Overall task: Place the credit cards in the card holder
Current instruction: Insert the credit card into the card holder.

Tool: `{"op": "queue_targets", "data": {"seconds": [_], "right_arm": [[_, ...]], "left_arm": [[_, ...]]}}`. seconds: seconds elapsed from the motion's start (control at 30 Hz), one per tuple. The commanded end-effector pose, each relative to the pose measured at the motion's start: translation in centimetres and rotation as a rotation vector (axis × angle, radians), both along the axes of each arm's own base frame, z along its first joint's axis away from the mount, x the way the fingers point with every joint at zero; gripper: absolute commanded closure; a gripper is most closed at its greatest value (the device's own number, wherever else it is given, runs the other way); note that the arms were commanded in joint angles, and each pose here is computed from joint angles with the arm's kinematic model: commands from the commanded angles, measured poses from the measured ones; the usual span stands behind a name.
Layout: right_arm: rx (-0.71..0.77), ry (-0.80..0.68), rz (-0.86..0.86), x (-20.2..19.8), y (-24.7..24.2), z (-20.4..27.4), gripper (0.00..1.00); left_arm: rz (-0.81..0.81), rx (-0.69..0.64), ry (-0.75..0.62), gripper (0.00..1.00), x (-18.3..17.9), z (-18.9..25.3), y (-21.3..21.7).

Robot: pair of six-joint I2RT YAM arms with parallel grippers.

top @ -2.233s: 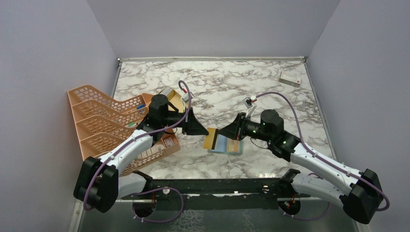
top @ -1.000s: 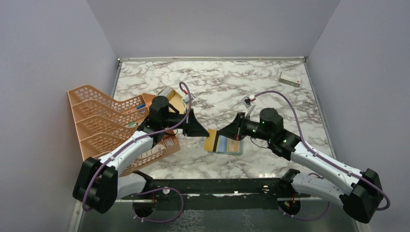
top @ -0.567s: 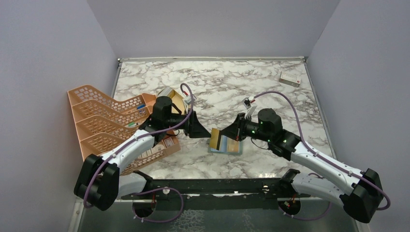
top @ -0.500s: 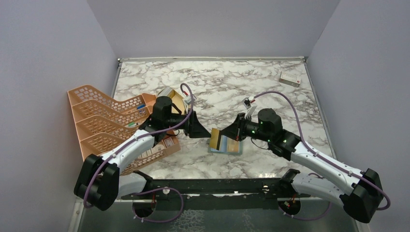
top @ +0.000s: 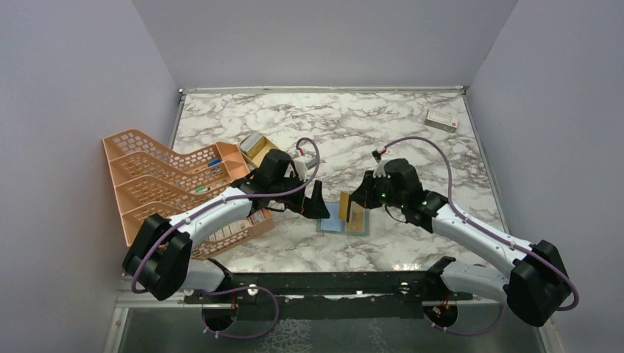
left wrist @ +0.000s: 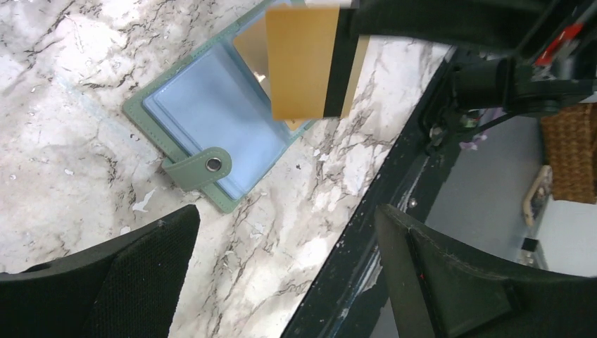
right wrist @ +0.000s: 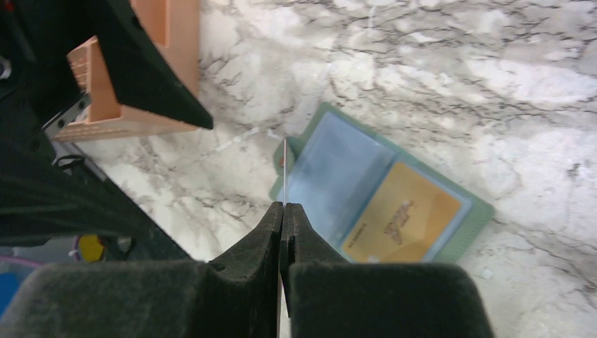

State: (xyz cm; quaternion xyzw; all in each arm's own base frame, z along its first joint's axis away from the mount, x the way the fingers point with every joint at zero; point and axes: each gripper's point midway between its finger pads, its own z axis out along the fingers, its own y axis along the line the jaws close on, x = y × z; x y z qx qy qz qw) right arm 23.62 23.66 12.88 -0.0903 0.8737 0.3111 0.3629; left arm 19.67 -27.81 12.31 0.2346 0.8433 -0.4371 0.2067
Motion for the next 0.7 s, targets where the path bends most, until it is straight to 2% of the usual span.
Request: {"op": "queue_targets", "data": {"seconds": [0.0, 0.07, 0.17, 0.37, 0.47, 0.67], "right_arm": [[0.006, 0.004, -0.011, 1.7, -1.6, 0.0, 0.99], [0.034, 0.023, -0.002, 2.0, -2.1, -0.1, 0.99], [0.049, 0.049, -0.001, 2.0, -2.6, -0.6, 0.99], [0.103, 0.107, 0.002, 2.0, -3.0, -2.1, 0.99], [0.128, 0.129, 0.009, 2.0, -2.9, -2.7, 0.99], [0.165, 0.172, 0.027, 1.8, -2.5, -3.8, 0.99]], "left_arm": [[0.015, 0.104, -0.050, 0.05, 0.8, -1.2, -0.4], [0.012, 0.125, -0.039, 0.10, 0.6, -1.9, -0.6], [0.012, 0.151, -0.011, 0.29, 0.5, -2.9, -1.0], [0.022, 0.214, 0.043, 0.55, 0.1, -5.4, -1.2], [0.028, 0.243, 0.049, 0.65, -0.2, -6.3, -1.3], [0.049, 0.265, 0.067, 0.78, -0.6, -8.1, -1.2]]}}
